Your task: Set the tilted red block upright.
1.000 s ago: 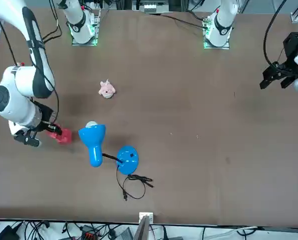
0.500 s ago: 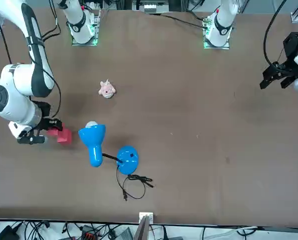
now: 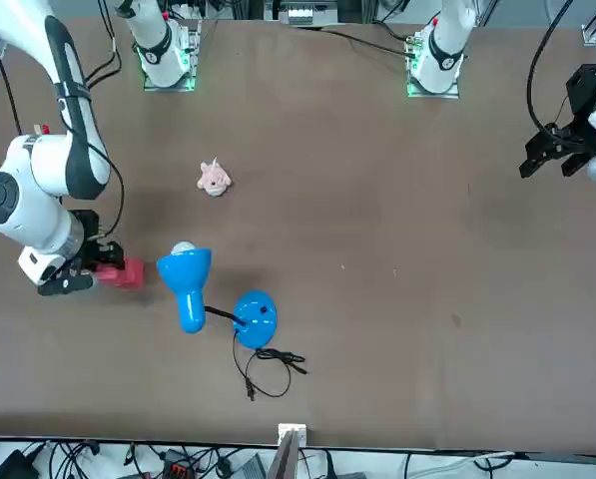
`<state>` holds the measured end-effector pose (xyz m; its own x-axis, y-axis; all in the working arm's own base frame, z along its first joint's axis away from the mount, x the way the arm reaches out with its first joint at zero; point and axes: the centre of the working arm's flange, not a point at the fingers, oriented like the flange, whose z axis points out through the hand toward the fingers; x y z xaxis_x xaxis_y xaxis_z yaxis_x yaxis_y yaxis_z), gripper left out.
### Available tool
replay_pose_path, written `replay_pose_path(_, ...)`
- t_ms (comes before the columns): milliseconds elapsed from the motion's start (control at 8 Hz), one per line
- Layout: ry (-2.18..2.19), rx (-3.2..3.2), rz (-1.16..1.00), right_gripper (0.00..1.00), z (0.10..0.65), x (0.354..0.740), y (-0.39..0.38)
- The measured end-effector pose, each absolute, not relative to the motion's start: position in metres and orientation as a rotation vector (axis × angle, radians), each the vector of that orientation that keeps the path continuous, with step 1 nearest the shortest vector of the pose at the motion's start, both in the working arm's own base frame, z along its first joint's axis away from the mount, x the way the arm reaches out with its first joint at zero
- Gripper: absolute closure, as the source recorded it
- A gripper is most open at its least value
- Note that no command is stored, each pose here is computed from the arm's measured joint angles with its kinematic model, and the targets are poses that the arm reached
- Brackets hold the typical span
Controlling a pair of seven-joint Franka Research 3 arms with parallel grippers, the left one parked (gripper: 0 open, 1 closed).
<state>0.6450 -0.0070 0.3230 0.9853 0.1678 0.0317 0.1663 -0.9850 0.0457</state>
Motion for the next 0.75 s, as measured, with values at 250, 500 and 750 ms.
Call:
replay_pose_path(250,0.291,3.085,0.054,0.31,0.31,0.644,-0.008)
replay_pose_path(500,0.305,3.086,0.02,0.31,0.3,0.638,-0.01)
replay_pose_path(750,0.309,3.087,0.005,0.31,0.296,0.635,-0.013)
